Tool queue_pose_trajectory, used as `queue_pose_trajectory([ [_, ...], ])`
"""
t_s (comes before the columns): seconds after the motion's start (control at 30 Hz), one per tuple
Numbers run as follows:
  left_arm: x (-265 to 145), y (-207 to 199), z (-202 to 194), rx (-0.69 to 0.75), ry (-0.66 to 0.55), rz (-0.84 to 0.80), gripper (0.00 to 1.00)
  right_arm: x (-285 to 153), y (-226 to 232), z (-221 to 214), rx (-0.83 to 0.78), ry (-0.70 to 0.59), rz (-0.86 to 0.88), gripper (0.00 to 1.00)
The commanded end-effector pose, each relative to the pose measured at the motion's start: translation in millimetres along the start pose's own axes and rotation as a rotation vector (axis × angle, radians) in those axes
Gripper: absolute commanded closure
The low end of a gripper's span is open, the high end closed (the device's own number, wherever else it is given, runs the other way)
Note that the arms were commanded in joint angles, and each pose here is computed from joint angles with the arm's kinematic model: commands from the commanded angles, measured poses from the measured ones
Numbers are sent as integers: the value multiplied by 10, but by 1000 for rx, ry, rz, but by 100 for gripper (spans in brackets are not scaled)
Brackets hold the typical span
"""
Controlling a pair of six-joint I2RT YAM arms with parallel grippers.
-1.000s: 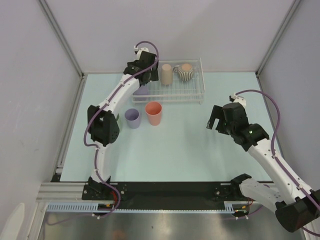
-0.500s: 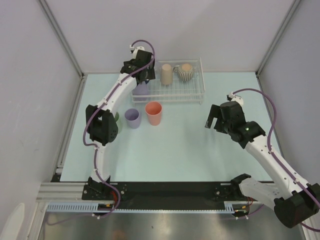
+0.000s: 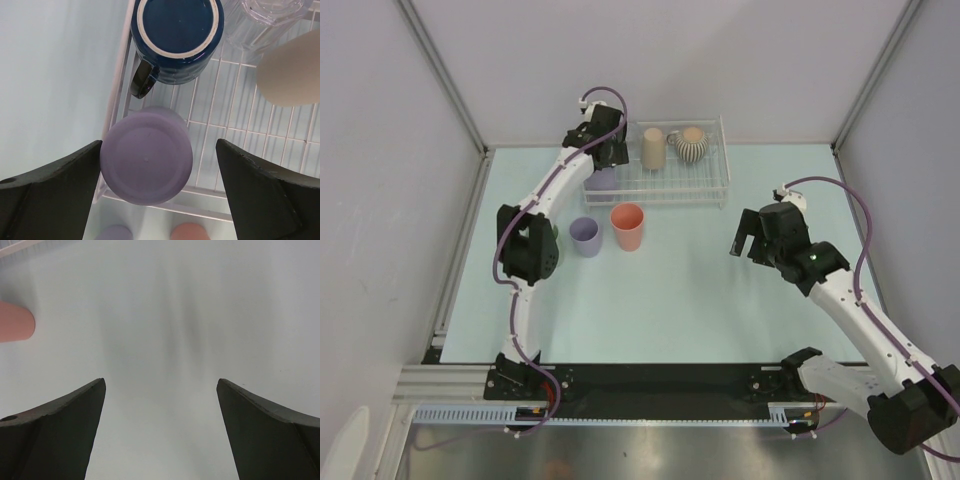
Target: Unload the cups from the dish rack
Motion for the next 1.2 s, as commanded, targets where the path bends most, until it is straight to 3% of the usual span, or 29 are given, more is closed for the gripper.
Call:
queue_pose_trajectory([
  [0.0, -61, -16, 207, -50, -55, -35, 1, 12, 32, 82, 11, -45, 1, 0],
  [0.13, -63, -25, 202, -51, -51, -44, 5, 38, 28, 68, 12, -40, -3, 0],
  [0.4, -58, -48, 173, -46, -39, -66, 29, 65, 33, 66, 14, -39, 0, 0],
  [0.6, -51, -51, 147, -41, -31, -70, 55, 63, 35, 73, 15, -41, 2, 0],
  [0.7, -61, -54, 153, -42, -32, -75, 76, 66, 35, 71, 16, -41, 2, 0],
  [0.73, -61, -52, 150, -40, -31, -75, 95, 70, 34, 71, 18, -39, 1, 0],
  [0.77, -65, -43, 146, -41, -30, -68, 100, 76, 36, 64, 17, -38, 1, 0],
  [1.17, -238, -16, 221, -70, -65, -69, 100, 80, 39, 35, 31, -31, 14, 0],
])
Point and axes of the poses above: each gripper's point midway between its finger pads, its own x axis out along the fingers, its own y axis along the line the jaws close on, z = x × y, the point moved 7 cm from there along -x, back along the fingers, and after that the axes turned 8 degrees about x, right-handed, at the moved point
